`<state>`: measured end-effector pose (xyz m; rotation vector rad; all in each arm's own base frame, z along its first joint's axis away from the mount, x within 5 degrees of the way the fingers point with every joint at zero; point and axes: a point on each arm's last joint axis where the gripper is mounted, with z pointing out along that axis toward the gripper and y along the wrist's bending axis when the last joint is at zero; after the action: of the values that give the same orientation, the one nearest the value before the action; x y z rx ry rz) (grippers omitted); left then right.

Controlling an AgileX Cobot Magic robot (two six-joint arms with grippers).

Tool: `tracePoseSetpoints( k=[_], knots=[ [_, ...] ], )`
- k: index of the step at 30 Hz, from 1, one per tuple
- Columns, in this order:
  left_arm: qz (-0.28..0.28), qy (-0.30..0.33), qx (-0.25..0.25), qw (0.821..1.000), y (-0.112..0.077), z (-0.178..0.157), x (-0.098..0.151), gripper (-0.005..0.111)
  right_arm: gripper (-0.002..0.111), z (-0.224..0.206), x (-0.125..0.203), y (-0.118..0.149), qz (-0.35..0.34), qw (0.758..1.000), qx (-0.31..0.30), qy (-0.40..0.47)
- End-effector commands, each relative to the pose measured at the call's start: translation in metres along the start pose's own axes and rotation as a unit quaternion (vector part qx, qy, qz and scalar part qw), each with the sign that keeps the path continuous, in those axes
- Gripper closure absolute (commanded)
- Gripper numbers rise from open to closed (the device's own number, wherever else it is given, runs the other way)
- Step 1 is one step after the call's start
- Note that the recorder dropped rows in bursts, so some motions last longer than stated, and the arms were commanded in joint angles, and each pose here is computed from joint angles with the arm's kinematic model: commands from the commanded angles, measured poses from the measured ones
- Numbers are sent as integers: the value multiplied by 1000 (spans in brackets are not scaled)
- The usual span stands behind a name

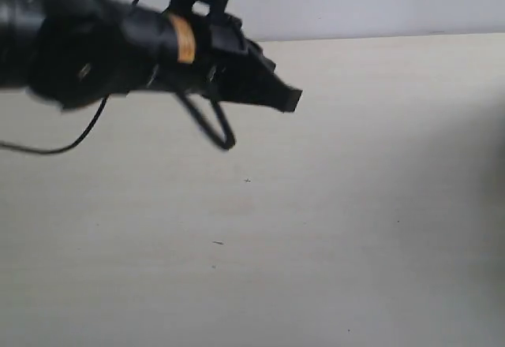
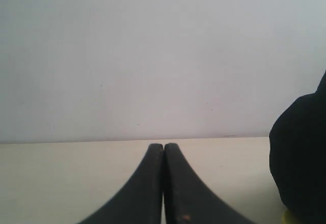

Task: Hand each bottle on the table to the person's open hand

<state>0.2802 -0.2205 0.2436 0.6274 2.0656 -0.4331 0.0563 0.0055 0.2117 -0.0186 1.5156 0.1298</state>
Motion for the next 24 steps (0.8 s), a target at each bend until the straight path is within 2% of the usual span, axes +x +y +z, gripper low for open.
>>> tracePoseSetpoints(
  k=[1,3,6,12,15,16,19,24],
  knots=[
    [-78,-150,64,984,-3,-52,30,107,108,0,0,-1,-1,1000,3,-8],
    [-101,-157,75,979,-3,-68,50,107,108,0,0,-1,-1,1000,3,-8],
    [-148,-136,81,976,-1,-85,79,107,108,0,0,-1,-1,1000,3,-8],
    [-117,-73,85,987,-2,-95,122,107,108,0,0,-1,-1,1000,3,-8],
    [-118,-58,79,988,-1,-95,125,107,108,0,0,-1,-1,1000,3,-8],
    [-154,-56,79,983,-1,-95,125,107,108,0,0,-1,-1,1000,3,-8],
    [-151,-50,80,984,-1,-96,126,107,108,0,0,-1,-1,1000,3,-8],
    [-169,7,35,985,6,-98,136,107,108,0,0,-1,-1,1000,3,-8]
  ],
)
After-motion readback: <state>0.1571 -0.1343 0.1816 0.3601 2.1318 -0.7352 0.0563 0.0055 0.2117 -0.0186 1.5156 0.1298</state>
